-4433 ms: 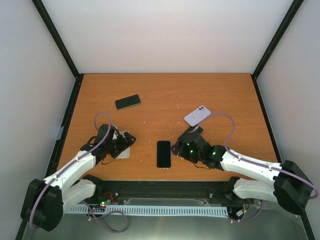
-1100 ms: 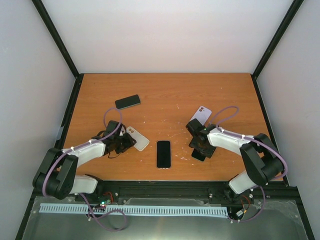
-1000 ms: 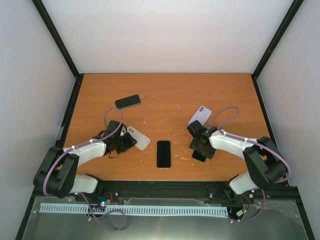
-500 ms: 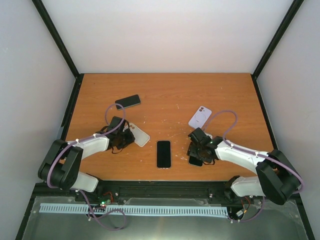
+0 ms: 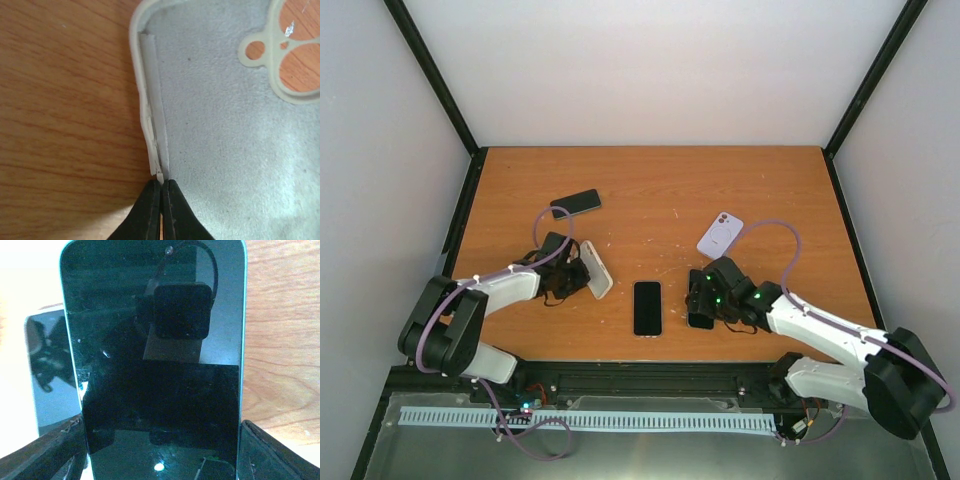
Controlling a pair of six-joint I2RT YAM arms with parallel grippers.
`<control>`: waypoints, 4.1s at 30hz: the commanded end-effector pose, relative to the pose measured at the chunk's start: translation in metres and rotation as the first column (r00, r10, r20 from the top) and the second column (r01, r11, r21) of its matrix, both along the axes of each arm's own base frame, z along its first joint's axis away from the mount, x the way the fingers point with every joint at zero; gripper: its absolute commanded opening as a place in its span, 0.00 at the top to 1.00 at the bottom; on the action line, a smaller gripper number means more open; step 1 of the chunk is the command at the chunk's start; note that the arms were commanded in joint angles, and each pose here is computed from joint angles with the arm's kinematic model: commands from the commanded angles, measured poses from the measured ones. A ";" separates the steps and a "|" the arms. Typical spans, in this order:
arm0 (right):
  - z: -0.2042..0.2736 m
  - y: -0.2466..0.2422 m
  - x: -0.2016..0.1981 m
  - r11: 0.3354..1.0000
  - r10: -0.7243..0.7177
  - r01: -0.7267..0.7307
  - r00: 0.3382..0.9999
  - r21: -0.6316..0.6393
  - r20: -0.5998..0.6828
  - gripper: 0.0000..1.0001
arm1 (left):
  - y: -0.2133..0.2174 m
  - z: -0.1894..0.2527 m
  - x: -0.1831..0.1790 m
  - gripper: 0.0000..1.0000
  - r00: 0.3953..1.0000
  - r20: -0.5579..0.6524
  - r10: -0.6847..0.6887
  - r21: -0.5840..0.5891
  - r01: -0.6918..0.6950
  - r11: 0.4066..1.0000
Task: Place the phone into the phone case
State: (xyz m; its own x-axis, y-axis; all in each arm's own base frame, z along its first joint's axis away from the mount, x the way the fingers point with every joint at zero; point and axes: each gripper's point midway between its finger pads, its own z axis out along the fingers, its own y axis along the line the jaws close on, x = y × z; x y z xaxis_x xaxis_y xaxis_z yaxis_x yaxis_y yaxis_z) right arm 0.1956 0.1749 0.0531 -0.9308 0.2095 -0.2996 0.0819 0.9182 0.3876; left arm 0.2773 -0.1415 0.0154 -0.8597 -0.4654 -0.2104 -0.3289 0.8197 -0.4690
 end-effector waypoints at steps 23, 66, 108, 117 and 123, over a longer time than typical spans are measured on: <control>0.089 0.123 -0.007 0.885 0.295 -0.367 0.918 0.286 0.265 0.38 | -0.045 0.004 -0.102 0.68 0.950 -0.123 -0.286 -0.054 0.282 0.958; -0.007 0.230 -0.005 0.915 0.332 -0.307 0.942 0.261 -0.056 0.37 | 0.018 0.084 -0.047 0.23 0.988 0.154 0.010 -0.424 0.057 0.904; -0.003 0.230 -0.010 0.910 0.346 -0.316 0.936 0.267 -0.070 0.27 | -0.014 0.027 -0.053 0.80 0.996 0.052 -0.070 -0.504 0.087 0.860; 0.014 0.224 -0.008 0.906 0.348 -0.331 0.937 0.263 -0.019 0.12 | -0.012 0.018 -0.055 0.87 0.997 0.031 -0.074 -0.475 0.080 0.876; 0.025 0.214 -0.003 0.914 0.343 -0.341 0.939 0.218 0.029 0.13 | -0.011 0.017 -0.054 0.88 0.997 0.029 -0.075 -0.466 0.080 0.881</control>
